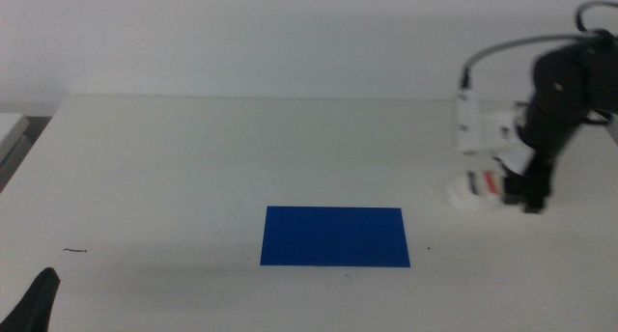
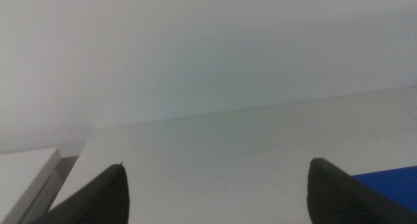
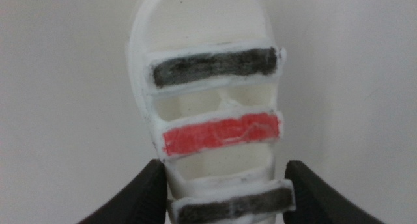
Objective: Use one arm to grab the shoe from the table and place it on the mat.
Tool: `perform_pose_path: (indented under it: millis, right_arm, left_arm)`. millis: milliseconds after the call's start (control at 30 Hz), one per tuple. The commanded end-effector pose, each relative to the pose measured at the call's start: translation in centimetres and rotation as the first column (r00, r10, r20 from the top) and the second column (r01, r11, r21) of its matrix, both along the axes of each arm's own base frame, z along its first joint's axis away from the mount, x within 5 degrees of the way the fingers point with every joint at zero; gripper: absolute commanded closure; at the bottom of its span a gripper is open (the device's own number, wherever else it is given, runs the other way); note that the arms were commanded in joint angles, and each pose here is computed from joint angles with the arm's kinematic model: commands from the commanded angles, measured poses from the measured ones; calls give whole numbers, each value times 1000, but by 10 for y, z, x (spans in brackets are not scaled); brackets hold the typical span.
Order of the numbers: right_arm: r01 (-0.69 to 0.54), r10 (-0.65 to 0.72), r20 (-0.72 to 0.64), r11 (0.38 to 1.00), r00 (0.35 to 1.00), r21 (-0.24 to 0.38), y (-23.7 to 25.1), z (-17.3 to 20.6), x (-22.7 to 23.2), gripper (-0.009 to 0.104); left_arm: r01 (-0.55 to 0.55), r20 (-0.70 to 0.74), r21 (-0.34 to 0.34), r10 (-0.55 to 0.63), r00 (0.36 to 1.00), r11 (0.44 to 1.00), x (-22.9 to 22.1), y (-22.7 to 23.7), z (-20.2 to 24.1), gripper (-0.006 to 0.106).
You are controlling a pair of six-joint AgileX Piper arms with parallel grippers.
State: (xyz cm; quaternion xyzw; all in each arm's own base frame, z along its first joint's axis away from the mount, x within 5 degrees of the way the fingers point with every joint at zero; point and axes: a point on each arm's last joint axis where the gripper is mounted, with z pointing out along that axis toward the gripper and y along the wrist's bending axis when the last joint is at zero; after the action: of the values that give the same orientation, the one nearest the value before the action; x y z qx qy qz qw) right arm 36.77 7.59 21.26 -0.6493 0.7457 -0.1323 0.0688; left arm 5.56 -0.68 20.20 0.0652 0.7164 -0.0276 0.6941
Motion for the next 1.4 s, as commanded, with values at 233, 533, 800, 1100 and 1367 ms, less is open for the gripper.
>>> perform_pose_path:
  millis: [233,533,800,1100,1367]
  right_arm:
    - [-201,196,46,970,979,139,152,27,-39,97]
    - [-95,98,-9,979,995,179,190,-8,-35,97]
    - [-104,107,-8,980,994,172,194,-27,-29,97]
    - [-76,80,-12,981,997,179,197,-39,-27,56]
    - [187,-283,138,860,949,474,126,50,-62,16]
  left_arm:
    - [8,6,-6,-8,1000,1000,0,-1,1,7]
    - [8,6,-6,-8,1000,1000,0,-1,1,7]
    - [8,6,-6,-8,1000,1000,0,-1,1,7]
    - [8,6,-6,-8,1000,1000,0,-1,1,7]
    - [8,6,-6,-8,1000,1000,0,-1,1,7]
